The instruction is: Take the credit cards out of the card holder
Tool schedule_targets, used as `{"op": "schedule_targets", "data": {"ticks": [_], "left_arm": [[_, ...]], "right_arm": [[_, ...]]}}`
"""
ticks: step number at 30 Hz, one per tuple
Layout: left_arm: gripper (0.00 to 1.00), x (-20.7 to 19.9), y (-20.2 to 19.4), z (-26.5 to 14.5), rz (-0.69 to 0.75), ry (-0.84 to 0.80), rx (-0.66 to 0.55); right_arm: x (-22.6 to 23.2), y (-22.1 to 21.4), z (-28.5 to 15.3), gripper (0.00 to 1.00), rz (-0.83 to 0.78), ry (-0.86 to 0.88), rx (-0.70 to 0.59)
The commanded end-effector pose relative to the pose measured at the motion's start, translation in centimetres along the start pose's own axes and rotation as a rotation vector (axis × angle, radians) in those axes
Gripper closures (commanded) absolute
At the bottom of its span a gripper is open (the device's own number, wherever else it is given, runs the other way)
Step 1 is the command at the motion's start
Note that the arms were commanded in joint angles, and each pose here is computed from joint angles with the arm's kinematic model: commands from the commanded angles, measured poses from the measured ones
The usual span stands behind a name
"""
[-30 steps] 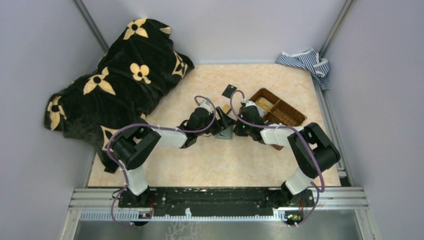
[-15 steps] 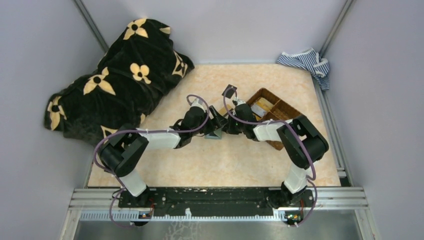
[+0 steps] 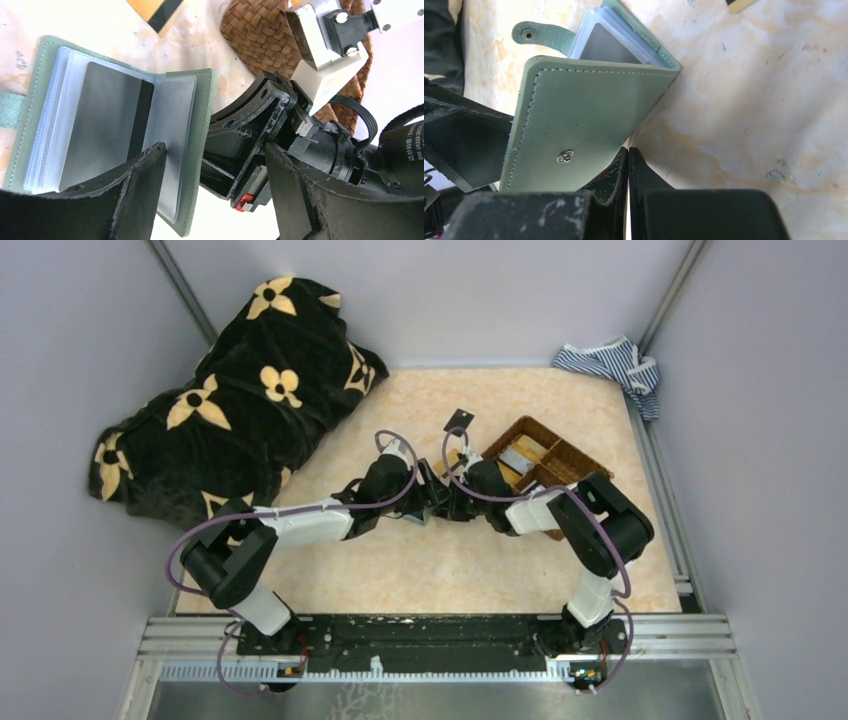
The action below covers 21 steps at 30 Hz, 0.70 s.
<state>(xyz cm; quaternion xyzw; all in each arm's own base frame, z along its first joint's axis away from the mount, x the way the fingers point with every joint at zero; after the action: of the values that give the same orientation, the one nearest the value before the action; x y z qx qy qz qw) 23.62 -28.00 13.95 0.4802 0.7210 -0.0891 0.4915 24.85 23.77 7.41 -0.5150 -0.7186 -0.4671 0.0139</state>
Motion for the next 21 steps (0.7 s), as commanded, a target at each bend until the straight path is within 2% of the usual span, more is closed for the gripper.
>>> {"op": "schedule_targets", "data": {"ticks": [1,7,14,21], "left_arm": [[0.23,-2.9,-0.5,-0.3,0.037,-0.14,0.041],[0.23,-2.6,-1.0,0.7,0.033,-0.136,0.084],[0.23,-2.0,-1.5,1.6,0.018,-0.139,0.104],[0.23,-0.9,-2.4,3.8,0.01,-0.121,0.142]], "right_arm": [[2.8,1.1,-1.3,1.0,-0.077,0.139,-0.088],[2.8,1.0,-4.2,1.0,-0.096,0.081,-0.13],[2.9,1.5,-9.0,1.0,-0.139,-0.068,-0.18],[4.0,3.2,-13.7,1.0,-0.171,-0.133,-0.277]]}}
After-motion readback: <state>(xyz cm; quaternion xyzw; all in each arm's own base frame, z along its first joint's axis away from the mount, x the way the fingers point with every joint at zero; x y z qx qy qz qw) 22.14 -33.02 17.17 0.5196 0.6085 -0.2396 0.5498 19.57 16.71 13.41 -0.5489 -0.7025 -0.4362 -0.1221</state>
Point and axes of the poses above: each gripper's point midway between its finger pads, its own z axis out along the fingers, its own x axis along the line the jaws close on, y = z × x, the point moved 9 cm from there along -z, back along the fingers, and after that the axes turned 13 degrees about -z, right-handed, at the moved point
